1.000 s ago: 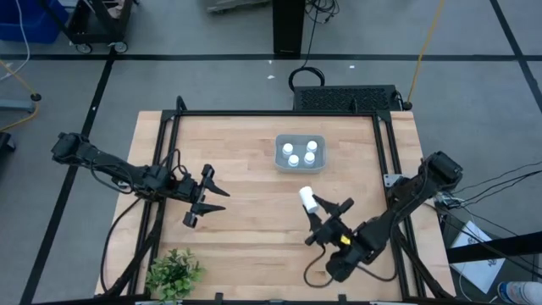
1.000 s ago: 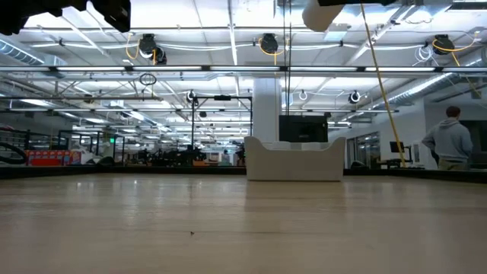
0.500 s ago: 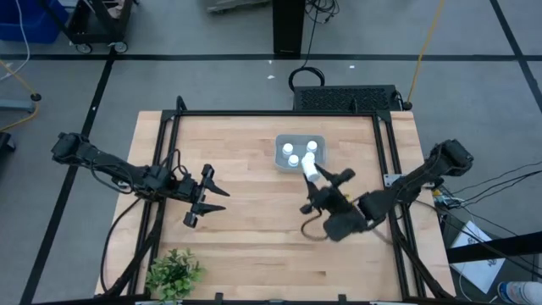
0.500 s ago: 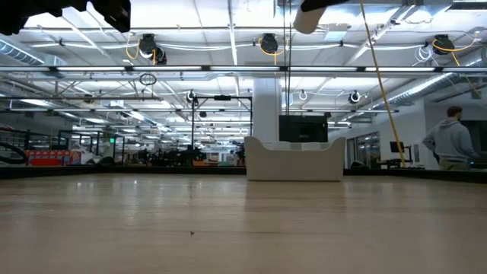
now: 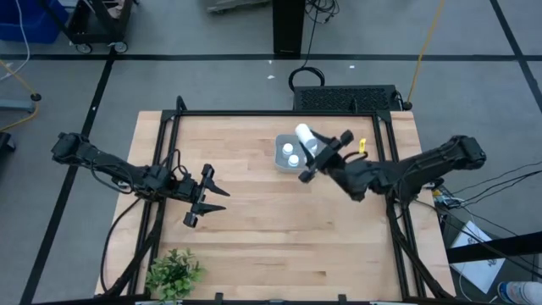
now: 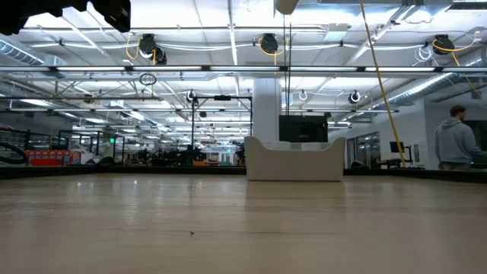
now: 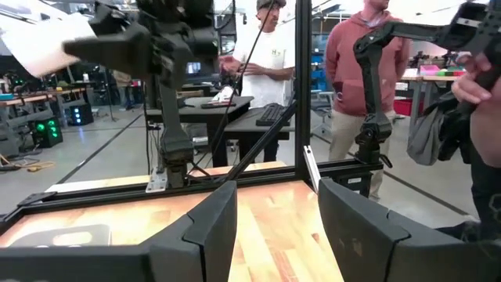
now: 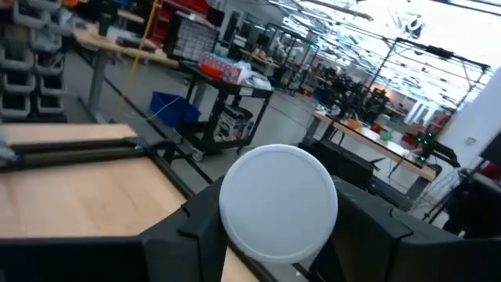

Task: Pick and place pill bottles into a basket
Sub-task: Put the white medicine bottle into the gray bin

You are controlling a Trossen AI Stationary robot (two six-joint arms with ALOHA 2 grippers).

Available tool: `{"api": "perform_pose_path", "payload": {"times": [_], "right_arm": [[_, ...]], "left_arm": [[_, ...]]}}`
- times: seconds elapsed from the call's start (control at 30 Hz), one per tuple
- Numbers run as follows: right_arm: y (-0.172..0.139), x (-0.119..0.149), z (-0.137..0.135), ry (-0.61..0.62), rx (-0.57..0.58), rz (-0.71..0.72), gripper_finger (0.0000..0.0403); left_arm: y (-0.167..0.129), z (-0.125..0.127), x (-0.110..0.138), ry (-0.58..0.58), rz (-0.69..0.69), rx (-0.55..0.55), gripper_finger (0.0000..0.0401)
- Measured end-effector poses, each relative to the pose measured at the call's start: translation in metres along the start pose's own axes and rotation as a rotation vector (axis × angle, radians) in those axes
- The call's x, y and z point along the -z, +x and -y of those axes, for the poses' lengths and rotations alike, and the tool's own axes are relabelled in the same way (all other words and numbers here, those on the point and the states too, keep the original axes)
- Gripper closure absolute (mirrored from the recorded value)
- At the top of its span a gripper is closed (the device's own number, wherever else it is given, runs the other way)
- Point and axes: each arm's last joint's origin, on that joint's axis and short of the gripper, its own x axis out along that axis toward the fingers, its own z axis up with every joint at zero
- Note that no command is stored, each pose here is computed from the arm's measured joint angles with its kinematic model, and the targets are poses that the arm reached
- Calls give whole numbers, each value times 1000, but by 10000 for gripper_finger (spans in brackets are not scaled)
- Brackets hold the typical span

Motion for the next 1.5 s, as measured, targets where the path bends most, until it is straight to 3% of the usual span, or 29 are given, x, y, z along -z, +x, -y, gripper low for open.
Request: {"api": "perform_pose_path", "payload": {"times": [0.37, 0.7, 1.1, 1.37, 1.5], "right_arm": [[17, -35, 31, 15, 21, -1, 229], [32, -57, 58, 143, -139, -111, 229], [106, -35, 64, 188, -241, -517, 229], [152, 1, 82, 294, -293, -759, 229], [166, 18, 86, 291, -272, -845, 229]], "left_arm": [[0, 0, 0, 6, 0, 0, 215], [0, 0, 0, 10, 0, 0, 215], [0, -1, 0, 14, -1, -19, 215], [0, -1, 1, 14, -12, -26, 215], [0, -1, 1, 13, -12, -26, 215]]}}
